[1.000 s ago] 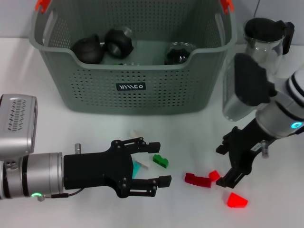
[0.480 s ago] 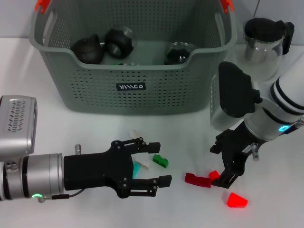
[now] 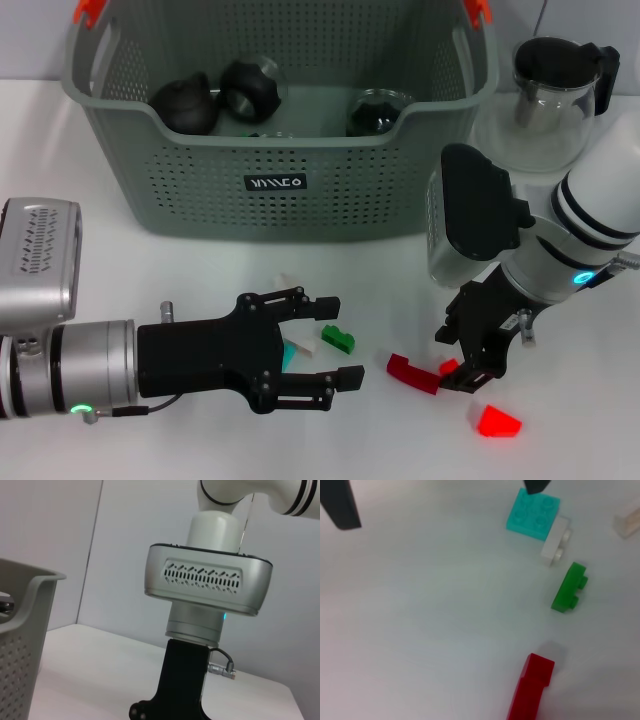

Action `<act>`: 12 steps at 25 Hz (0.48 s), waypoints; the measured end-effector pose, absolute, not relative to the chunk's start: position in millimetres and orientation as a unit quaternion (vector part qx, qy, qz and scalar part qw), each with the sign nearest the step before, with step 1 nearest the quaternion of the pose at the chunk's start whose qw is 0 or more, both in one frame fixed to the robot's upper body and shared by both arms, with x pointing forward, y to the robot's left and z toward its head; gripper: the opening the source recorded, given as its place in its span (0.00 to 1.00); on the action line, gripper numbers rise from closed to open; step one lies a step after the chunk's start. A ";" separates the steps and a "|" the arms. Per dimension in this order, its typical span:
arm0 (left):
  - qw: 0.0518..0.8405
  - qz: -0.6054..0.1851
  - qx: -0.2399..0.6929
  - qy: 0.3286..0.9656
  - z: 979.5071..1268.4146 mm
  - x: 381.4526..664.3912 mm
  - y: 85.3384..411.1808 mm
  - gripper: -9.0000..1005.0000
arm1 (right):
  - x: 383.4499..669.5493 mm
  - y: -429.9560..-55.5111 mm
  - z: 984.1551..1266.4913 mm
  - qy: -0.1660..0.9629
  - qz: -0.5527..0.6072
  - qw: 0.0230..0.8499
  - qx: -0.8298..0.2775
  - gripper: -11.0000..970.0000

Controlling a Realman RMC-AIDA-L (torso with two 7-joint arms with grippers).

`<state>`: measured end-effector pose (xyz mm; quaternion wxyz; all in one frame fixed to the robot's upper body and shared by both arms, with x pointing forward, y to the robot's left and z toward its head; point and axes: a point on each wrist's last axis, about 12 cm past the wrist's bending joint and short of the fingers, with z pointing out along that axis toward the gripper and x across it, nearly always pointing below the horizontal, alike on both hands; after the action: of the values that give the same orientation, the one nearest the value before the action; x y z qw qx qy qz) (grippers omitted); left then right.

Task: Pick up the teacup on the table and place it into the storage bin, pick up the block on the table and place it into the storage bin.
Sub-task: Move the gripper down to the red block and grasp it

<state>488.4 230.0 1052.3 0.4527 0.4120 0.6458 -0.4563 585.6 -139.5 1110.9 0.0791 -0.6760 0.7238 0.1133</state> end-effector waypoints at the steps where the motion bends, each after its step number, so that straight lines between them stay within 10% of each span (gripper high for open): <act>1: 0.453 -0.456 0.412 0.646 1052.4 488.6 229.9 0.83 | 585.4 -139.1 1110.5 0.723 0.112 0.078 -0.677 0.73; 12: 0.455 -0.450 0.410 0.650 1052.0 490.4 231.0 0.83 | 585.5 -134.4 1109.5 0.717 0.103 0.078 -0.685 0.61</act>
<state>490.4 231.0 1052.0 0.4550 0.4101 0.6498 -0.4500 585.5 -134.4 1109.5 0.0782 -0.6852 0.7168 0.1031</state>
